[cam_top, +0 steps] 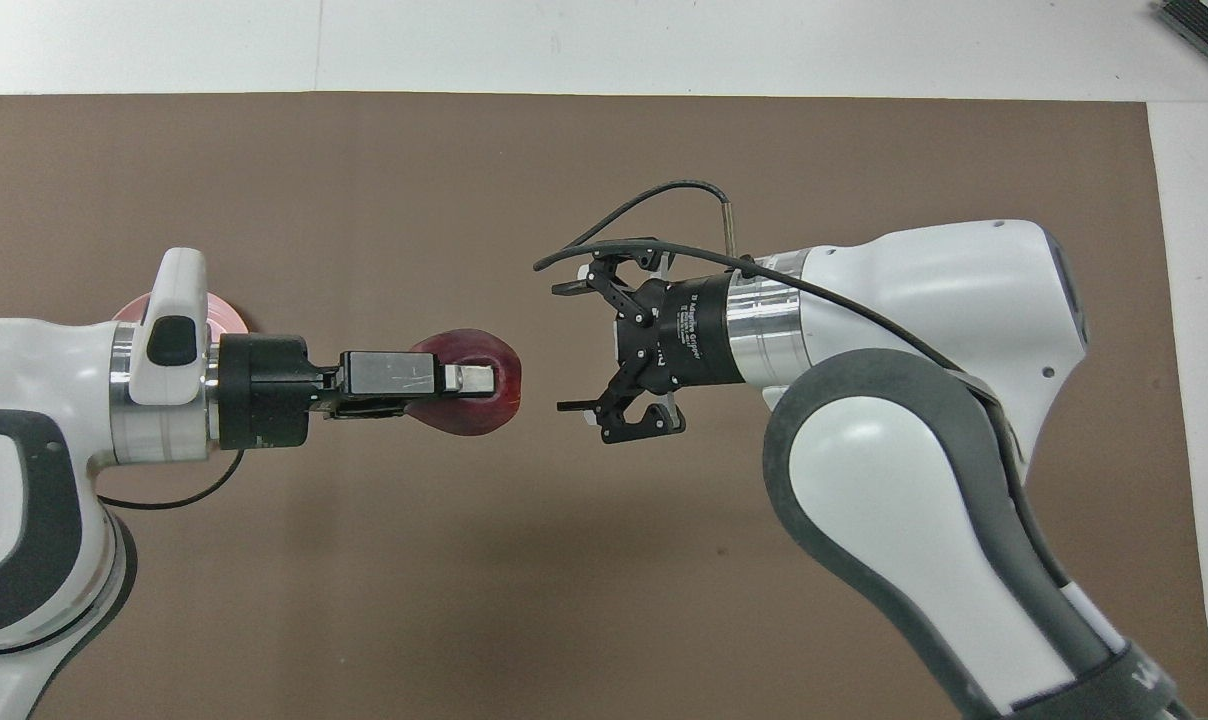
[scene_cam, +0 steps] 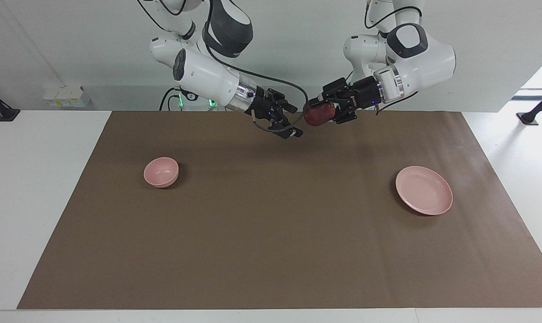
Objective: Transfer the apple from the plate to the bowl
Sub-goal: 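Carry the apple toward the right gripper while the right gripper approaches it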
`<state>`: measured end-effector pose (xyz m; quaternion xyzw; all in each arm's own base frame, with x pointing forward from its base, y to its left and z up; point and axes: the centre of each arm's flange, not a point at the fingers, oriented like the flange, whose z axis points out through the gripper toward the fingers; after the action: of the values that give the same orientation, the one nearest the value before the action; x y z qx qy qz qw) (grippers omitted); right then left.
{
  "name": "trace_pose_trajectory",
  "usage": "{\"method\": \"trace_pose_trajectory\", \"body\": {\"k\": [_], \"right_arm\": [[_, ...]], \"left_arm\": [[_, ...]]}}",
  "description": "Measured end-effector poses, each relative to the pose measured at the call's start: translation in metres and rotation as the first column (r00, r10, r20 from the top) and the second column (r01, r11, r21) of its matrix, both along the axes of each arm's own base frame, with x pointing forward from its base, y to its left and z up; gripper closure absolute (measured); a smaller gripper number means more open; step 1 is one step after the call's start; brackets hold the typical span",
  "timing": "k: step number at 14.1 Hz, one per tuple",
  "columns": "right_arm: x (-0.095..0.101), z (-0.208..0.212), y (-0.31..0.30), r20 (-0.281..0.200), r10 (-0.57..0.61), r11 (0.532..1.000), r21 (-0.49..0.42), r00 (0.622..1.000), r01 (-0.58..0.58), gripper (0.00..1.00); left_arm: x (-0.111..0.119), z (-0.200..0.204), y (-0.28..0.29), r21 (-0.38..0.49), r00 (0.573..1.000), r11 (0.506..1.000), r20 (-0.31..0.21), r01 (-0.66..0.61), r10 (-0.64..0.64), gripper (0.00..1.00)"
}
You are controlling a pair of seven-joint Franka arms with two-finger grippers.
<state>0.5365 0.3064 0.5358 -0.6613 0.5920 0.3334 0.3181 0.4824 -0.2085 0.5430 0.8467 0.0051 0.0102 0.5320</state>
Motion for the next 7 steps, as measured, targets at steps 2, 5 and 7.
{"method": "trace_pose_trajectory", "body": {"k": [2,5,7], "right_arm": [[-0.002,0.002,0.001,-0.003,0.003,1.0,0.007,1.0,-0.003,0.0],[-0.007,0.004,0.01,-0.008,0.015,1.0,0.02,1.0,-0.015,0.0],[-0.008,0.004,0.014,-0.013,0.01,1.0,0.022,1.0,-0.01,0.0]], "left_arm": [[0.0,0.0,-0.001,0.001,1.0,1.0,0.002,-0.002,0.002,0.25],[-0.003,0.0,-0.012,0.007,1.0,1.0,0.013,0.002,-0.002,0.25],[-0.005,0.0,-0.016,0.008,1.0,1.0,0.013,0.009,-0.01,0.25]]}}
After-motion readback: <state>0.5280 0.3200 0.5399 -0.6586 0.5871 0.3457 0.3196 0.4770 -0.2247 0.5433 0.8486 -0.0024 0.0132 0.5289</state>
